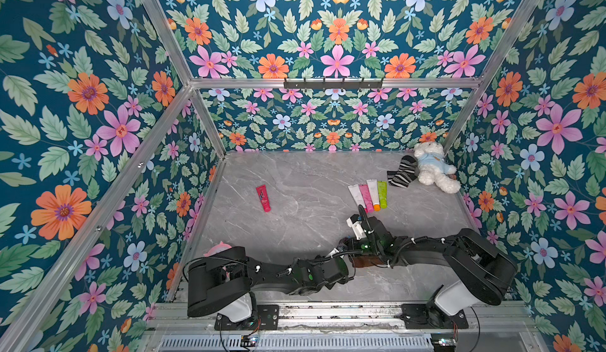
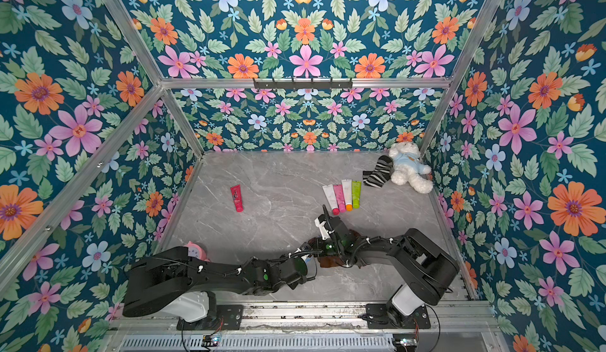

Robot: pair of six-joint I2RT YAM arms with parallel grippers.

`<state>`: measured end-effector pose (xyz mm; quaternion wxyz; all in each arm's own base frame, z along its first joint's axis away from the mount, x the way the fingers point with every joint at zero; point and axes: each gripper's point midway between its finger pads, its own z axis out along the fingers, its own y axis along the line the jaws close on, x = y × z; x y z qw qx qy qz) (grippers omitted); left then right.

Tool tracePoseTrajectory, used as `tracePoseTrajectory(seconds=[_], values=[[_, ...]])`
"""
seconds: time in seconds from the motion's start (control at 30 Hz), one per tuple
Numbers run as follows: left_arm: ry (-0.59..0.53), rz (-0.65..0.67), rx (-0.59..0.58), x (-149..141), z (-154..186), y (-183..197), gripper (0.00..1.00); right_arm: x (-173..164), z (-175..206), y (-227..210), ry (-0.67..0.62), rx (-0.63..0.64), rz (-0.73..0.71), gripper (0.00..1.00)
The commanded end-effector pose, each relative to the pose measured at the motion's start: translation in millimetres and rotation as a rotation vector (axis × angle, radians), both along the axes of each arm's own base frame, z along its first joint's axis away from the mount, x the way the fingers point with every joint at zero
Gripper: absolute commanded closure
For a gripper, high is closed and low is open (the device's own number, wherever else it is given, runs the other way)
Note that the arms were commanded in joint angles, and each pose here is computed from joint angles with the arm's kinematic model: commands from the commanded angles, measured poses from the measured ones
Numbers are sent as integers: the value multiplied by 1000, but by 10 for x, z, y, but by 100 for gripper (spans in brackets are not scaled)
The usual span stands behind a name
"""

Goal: Wipe the surface of the toothpaste tube
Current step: Wipe the dirt from the toothpaste tube.

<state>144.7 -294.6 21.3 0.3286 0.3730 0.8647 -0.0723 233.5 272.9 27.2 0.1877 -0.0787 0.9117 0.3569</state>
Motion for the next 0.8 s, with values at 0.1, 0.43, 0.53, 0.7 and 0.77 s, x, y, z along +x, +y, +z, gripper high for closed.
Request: tracePoseTrajectory(seconds=[0.1,0.43,0.53,0.7,0.77], values=[[-36,-1,69,-12,-16,105,100,-31,-343,-741,51,-321,-158,100],[-39,-19,74,-50,-23,70,100,-249,334,152,-42,17,93,100],[-37,-23,71,-56,-19,62,100,-248,341,254,-30,65,113,100],[-38,-24,57,-64,4,70,100,-216,-9,154,33,-39,73,100],[-37,-25,50,-67,16,70,100,-209,-184,25,63,-126,47,100]])
